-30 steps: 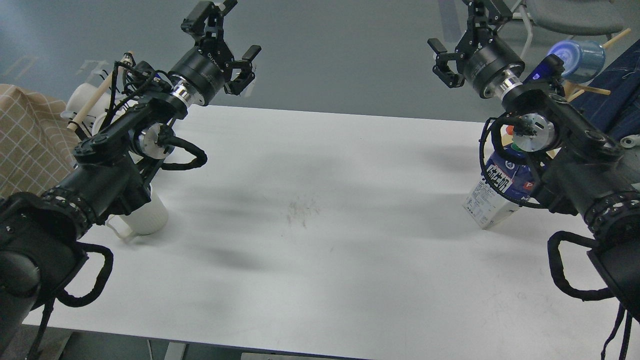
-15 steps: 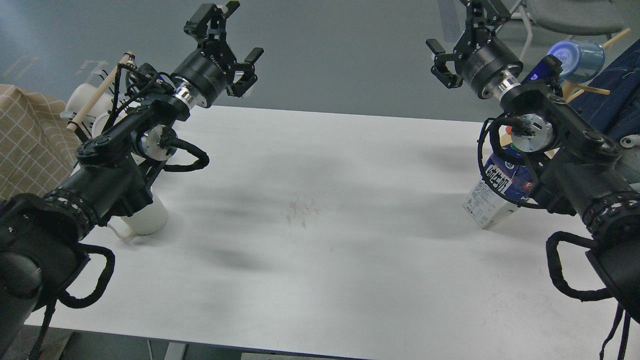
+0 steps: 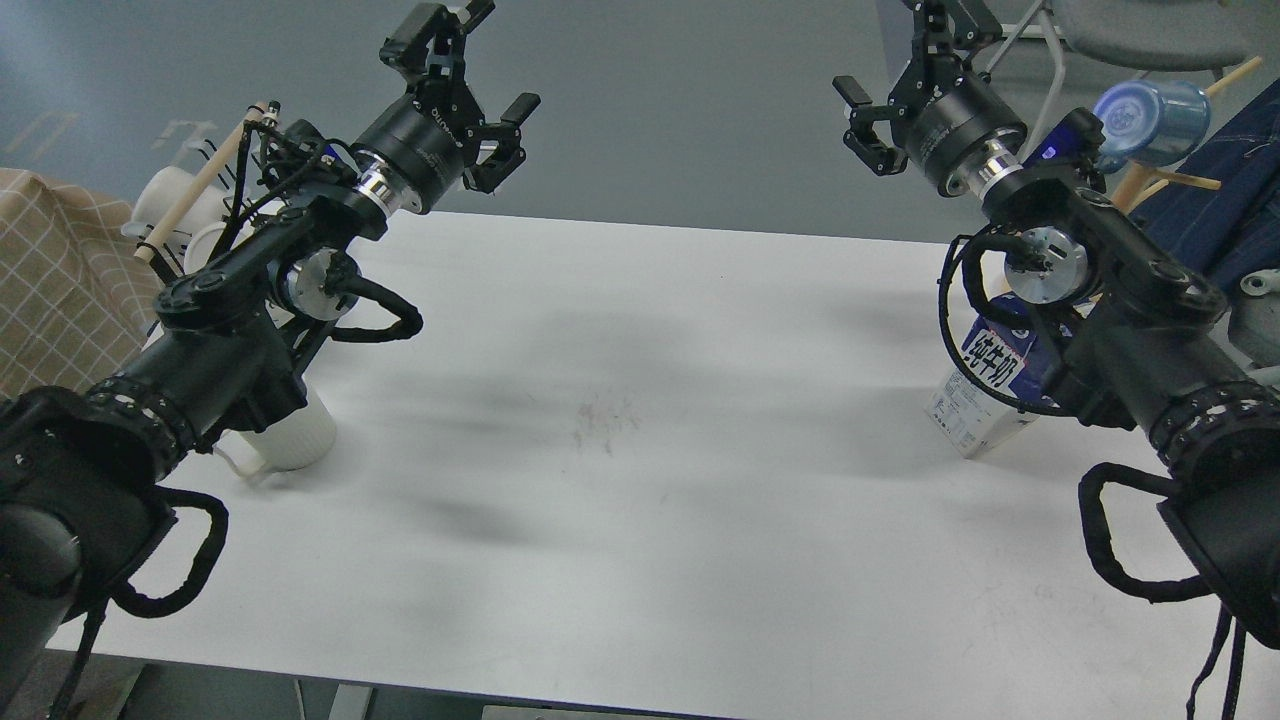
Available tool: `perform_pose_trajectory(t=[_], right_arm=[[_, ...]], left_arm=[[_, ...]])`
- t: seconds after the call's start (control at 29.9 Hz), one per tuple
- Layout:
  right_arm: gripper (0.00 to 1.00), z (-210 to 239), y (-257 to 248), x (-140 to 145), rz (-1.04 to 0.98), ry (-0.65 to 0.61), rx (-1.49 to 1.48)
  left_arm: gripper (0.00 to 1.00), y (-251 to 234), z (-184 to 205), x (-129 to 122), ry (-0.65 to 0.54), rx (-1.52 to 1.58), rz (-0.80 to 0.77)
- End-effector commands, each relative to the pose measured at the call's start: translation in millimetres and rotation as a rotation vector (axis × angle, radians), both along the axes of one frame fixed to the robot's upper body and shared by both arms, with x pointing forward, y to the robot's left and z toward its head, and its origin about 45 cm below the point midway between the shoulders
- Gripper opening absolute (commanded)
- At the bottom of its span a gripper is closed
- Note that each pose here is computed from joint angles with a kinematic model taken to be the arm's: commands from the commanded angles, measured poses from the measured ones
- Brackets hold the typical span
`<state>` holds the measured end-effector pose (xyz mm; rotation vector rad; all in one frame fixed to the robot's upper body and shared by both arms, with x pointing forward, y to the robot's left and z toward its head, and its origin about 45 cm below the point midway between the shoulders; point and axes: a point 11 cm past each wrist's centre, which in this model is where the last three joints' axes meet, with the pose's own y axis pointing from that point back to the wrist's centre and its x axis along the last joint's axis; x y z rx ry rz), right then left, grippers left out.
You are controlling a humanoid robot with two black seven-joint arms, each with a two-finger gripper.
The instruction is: Place cup and milk with both arms
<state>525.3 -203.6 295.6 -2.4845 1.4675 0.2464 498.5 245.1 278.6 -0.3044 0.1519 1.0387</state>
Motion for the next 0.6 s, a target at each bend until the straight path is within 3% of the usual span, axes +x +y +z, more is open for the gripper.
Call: perform_pose_trajectory(t=[0.0,0.57], right_arm=[[1.0,0.9,0.7,0.0,0.002,-0.002,0.001],[1.0,1.0,3.6,-0.4,0.007,-0.006,0.003]], left_arm=[[0.98,-0.2,0.6,0.1,0.0,0.003,-0.002],[0.98,1.5,7.5,-2.2,-0.016,0.04,-0.026]])
